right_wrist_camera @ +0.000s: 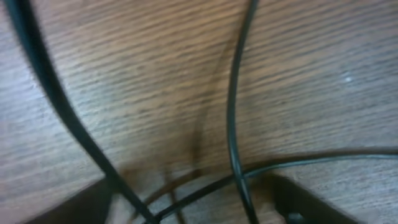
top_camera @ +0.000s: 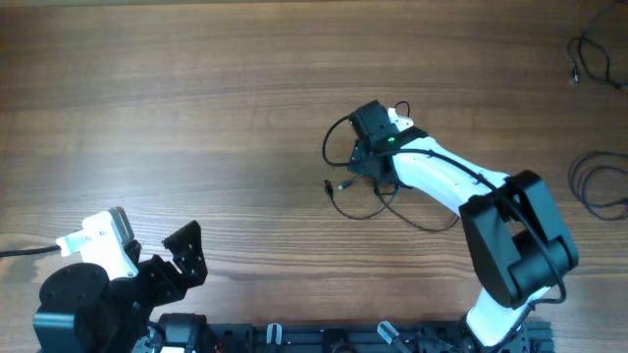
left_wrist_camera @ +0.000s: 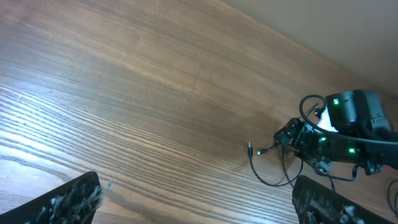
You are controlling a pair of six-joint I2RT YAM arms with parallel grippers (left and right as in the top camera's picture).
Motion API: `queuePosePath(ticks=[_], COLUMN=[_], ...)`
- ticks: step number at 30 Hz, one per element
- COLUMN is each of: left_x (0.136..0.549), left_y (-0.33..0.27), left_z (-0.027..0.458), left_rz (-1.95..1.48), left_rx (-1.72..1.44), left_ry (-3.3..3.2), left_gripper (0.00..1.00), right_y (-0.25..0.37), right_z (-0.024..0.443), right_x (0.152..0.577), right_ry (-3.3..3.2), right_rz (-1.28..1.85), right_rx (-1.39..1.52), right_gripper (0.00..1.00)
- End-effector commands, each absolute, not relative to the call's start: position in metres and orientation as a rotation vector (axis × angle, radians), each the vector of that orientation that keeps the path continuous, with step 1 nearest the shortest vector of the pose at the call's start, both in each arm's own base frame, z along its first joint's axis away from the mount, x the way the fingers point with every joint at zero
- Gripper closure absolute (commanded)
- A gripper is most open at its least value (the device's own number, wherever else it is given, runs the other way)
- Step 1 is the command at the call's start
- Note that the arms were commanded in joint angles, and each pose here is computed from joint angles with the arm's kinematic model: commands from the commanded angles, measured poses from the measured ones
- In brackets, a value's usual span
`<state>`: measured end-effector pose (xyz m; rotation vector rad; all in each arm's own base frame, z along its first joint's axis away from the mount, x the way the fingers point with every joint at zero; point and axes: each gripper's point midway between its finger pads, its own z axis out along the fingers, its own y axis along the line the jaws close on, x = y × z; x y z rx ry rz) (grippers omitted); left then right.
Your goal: Untangle cables
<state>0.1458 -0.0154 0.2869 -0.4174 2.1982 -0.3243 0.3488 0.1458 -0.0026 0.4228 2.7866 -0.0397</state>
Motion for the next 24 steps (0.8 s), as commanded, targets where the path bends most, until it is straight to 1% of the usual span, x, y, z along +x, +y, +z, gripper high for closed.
queuePosePath(ticks=[1, 3, 4, 5, 6, 10, 14, 20, 24], left_x=[0.145, 0.145, 0.145, 0.145, 0.145, 0.145, 0.145, 0.145, 0.145], left_y=[-0.016, -0.016, -0.016, -0.016, -0.016, -0.016, -0.016, -0.016, -0.016], left_z=[0.289, 0.289, 0.289, 0.289, 0.289, 0.289, 0.288, 0.289, 0.289], left_rz=[-0.338, -0.338, -0.338, -0.338, -0.338, -0.338, -0.338, -0.338, -0.338], left_rx=[-0.427, -0.427, -0.427, -0.427, -0.427, -0.427, -0.427, -0.427, -0.427], left_ry=[2.188, 2.188, 2.188, 2.188, 2.188, 2.188, 2.188, 2.188, 2.188], left_gripper=[0.00, 0.00, 0.00, 0.00, 0.00, 0.00, 0.00, 0.00, 0.00], right_y=[0.151, 0.151, 0.152, 0.152, 0.152, 0.153, 0.149, 0.119, 0.082], right_z=[-0.020, -0.021, -0.021, -0.021, -0.021, -0.013, 0.016, 0.106, 0.168], right_x=[0.341, 0.336, 0.336, 0.336, 0.337, 0.350, 0.373, 0.428, 0.460], right_ry=[2.851, 2.875, 2.880, 2.883, 2.883, 2.860, 2.809, 2.572, 2.351], right_rz=[-0.033, -0.038, -0.037, -0.038, -0.038, -0.043, -0.043, -0.123, -0.257], right_rx=[0.396, 0.366, 0.342, 0.312, 0.277, 0.081, -0.028, 0.046, 0.087], right_gripper=[0.46, 0.75, 0.86, 0.92, 0.96, 0.96, 0.96, 0.96, 0.96])
